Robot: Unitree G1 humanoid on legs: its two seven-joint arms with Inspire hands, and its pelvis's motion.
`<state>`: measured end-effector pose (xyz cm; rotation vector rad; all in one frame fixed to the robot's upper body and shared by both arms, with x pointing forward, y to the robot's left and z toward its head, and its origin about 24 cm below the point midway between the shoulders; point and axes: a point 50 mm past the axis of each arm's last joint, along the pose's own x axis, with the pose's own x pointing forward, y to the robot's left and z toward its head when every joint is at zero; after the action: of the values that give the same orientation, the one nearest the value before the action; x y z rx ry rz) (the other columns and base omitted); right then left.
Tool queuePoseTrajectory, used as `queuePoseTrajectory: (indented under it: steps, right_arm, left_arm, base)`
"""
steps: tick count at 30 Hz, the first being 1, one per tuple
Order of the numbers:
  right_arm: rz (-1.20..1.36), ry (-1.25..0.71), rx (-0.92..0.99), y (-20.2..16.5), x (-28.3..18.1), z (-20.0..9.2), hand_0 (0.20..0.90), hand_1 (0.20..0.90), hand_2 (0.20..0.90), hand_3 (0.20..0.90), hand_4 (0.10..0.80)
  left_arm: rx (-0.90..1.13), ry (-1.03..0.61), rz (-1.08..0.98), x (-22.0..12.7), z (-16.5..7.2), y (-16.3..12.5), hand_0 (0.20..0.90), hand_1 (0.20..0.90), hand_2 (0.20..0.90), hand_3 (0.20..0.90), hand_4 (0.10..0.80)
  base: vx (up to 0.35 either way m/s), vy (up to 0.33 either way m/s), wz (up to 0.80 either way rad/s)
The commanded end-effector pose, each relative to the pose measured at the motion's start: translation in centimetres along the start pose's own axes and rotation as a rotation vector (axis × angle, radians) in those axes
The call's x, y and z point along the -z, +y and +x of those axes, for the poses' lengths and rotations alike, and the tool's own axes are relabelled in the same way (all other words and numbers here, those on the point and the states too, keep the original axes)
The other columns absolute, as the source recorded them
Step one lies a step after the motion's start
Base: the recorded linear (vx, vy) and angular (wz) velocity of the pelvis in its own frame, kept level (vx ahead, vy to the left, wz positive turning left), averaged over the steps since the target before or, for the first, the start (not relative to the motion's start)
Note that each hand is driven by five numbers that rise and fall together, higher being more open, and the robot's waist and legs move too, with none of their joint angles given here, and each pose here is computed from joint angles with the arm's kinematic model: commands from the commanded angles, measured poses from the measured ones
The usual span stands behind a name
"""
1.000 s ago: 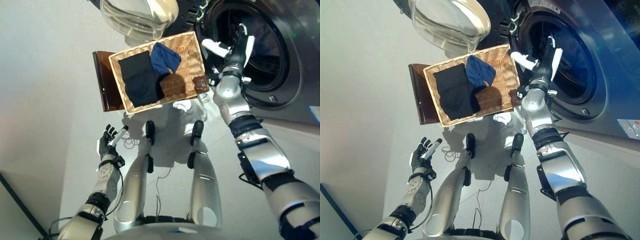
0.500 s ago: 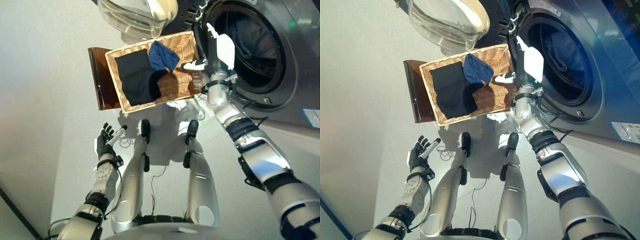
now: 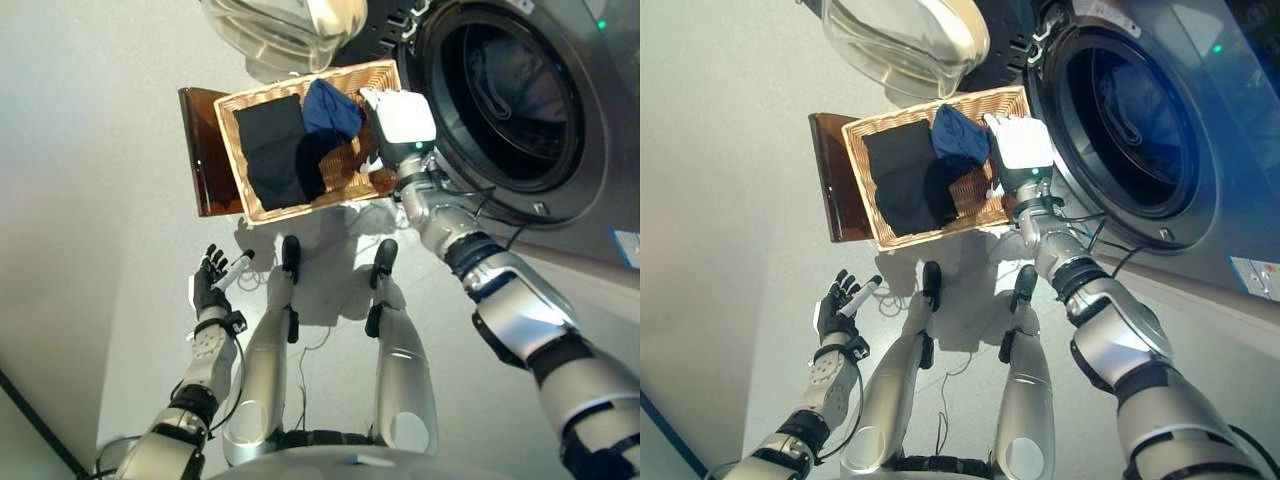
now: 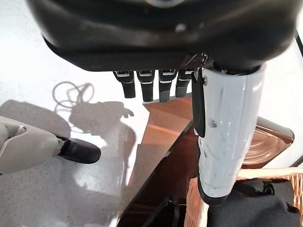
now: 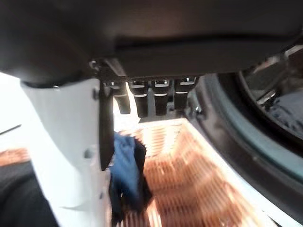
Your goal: Pick up the clothes and place them into the washing machine
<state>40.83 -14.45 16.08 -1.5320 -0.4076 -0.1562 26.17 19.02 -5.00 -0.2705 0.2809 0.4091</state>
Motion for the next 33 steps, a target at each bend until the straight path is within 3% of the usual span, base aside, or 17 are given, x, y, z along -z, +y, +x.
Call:
queuePoseTrajectory:
  steps: [1, 9, 33]
  right_arm:
    - [-0.07, -0.065, 0.168, -5.2, -1.2, 2.9, 0.9, 0.9, 0.9, 0.9, 0.8]
    - [-0.008, -0.017, 0.168, -6.1, -1.0, 3.7, 0.9, 0.9, 0.9, 0.9, 0.8]
    - [0.13, 0.262, 0.254, -10.5, 5.4, 4.6, 0.9, 0.9, 0.9, 0.9, 0.8]
  left_arm:
    - [-0.039, -0.142, -0.013, -2.5, 0.3, 1.6, 0.9, 0.9, 0.9, 0.9, 0.8]
    - [-0.013, -0.189, -0.063, -3.7, 0.2, 0.9, 0.9, 0.9, 0.9, 0.9, 0.8]
    - [0.108, -0.28, -0.137, -6.0, -0.7, -1.4, 0.9, 0.9, 0.9, 0.9, 0.8]
  base:
    - [0.0, 0.0, 0.0]
    - [0.008, 0.009, 0.06]
    - [-0.006, 0.023, 0.07]
